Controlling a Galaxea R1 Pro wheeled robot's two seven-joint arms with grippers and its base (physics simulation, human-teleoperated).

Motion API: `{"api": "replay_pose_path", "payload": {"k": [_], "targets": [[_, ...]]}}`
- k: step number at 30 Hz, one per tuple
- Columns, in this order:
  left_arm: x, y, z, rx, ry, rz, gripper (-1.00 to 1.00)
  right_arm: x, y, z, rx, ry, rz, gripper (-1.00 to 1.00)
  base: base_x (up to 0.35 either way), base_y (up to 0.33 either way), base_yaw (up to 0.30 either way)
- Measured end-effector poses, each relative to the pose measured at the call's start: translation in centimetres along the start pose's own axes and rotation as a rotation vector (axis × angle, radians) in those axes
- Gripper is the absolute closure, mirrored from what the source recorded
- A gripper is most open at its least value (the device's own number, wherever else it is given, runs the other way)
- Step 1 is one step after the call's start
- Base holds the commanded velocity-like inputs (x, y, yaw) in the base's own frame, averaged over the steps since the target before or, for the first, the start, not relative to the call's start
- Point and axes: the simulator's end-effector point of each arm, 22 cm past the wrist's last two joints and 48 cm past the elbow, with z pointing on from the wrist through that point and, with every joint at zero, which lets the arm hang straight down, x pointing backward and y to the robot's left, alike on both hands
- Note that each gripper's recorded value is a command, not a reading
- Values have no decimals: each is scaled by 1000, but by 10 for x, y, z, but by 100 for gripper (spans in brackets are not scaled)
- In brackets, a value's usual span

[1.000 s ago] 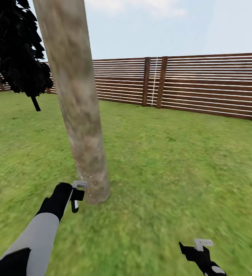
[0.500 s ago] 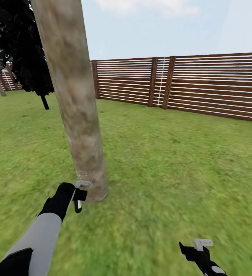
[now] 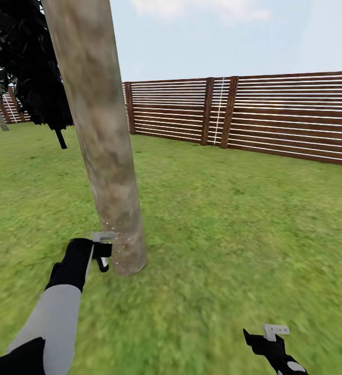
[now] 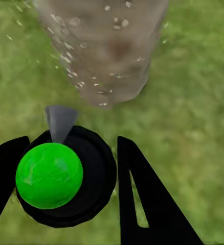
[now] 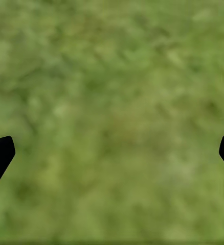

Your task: In the garden, pick up the pesticide atomizer on the floor and spray pesticide onto both trees until each tree trunk is fully covered.

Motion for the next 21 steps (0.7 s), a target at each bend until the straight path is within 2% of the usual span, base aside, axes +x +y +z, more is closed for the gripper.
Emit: {"api": "replay_pose_path", "payload": {"k": [3,5,8,10,11,12,13,14,15,17,19,21], "targets": [[1,-27,-1,28,19,31,100,0,0,0,0,0,0,-100,0,0,0],[0,-32,-2,31,24,40,100,0,0,0,0,0,-1,-100,0,0,0],[-4,-20,-2,15,20,39,100,0,0,0,0,0,-1,-100,0,0,0],[-11,14,-5,-33,12,39,100,0,0,0,-1,0,-1,-100,0,0,0],[-16,24,-7,-37,7,35,100,0,0,0,0,0,-1,-100,0,0,0],[-21,25,-9,-12,1,30,100,0,0,0,0,0,-1,-100,0,0,0],[-25,21,-10,24,-3,31,100,0,0,0,0,0,-1,-100,0,0,0],[-24,9,-12,67,17,30,100,0,0,0,0,0,-1,-100,0,0,0],[-21,-4,-13,86,43,46,100,0,0,0,0,0,-1,-100,0,0,0],[-25,-30,-17,98,65,131,100,0,0,0,0,0,-1,-100,0,0,0],[-28,-49,-21,112,75,157,100,0,0,0,-1,0,-1,-100,0,0,0],[-32,-42,-22,95,72,166,100,0,0,0,-1,0,-2,-100,0,0,0]]}}
